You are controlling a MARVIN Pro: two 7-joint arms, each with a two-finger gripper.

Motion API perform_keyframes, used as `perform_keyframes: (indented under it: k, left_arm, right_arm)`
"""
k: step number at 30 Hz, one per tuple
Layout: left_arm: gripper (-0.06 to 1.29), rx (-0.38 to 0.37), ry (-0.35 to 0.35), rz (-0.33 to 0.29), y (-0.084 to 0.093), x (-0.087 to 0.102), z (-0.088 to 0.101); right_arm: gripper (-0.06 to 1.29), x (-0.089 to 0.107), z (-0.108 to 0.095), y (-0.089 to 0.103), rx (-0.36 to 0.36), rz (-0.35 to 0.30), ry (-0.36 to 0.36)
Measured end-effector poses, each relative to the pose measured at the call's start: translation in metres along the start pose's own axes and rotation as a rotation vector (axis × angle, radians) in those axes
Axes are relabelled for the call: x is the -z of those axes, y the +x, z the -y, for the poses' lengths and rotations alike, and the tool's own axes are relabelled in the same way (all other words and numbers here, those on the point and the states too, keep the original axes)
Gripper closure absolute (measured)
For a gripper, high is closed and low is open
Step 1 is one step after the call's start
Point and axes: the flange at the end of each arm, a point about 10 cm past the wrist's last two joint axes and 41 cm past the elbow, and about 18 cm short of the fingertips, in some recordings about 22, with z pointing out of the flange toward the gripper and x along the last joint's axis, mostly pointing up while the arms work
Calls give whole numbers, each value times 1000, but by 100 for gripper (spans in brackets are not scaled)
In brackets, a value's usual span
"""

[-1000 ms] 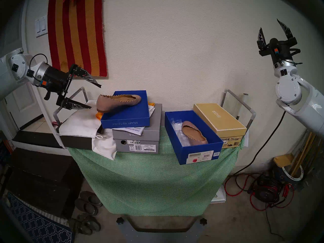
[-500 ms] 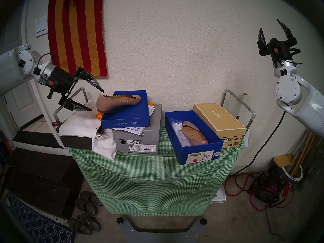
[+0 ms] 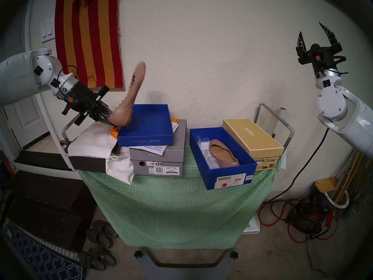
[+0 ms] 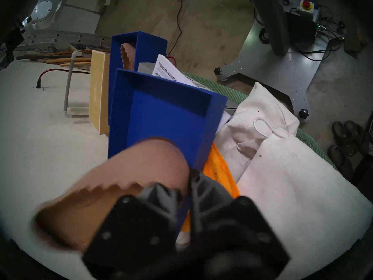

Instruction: Put shoes into shoe box

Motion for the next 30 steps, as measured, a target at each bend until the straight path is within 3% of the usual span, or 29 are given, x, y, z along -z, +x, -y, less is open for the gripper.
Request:
perform_keyframes:
  k: [1, 2, 3, 4, 5, 9, 14, 23, 30]
  left_arm:
    - [79, 0, -8, -1, 0, -1, 0]
    - [97, 0, -15, -2, -1, -3, 0]
    - [103, 0, -20, -1, -1, -3, 1]
    - [119, 0, -27, 1, -2, -3, 1]
    - [121, 0, -31, 2, -2, -4, 1]
    - [122, -5, -44, 18, -5, 0, 7]
    - [122, -32, -22, 48, -5, 14, 27]
    - [122, -153, 83, 130, 11, 62, 99]
    - [122, -238, 154, 128, 36, 79, 148]
  right_arm:
    - [2, 0, 0, 0, 0, 0, 0]
    - [2, 0, 0, 0, 0, 0, 0]
    - [2, 0, 0, 0, 0, 0, 0]
    - [2, 0, 0, 0, -1, 0, 0]
    - [2, 0, 0, 0, -1, 0, 0]
    - [2, 0, 0, 0, -1, -1, -1]
    - [2, 0, 0, 0, -2, -1, -1]
    - [2, 0, 0, 0, -3, -1, -2]
    - [2, 0, 0, 0, -4, -2, -3]
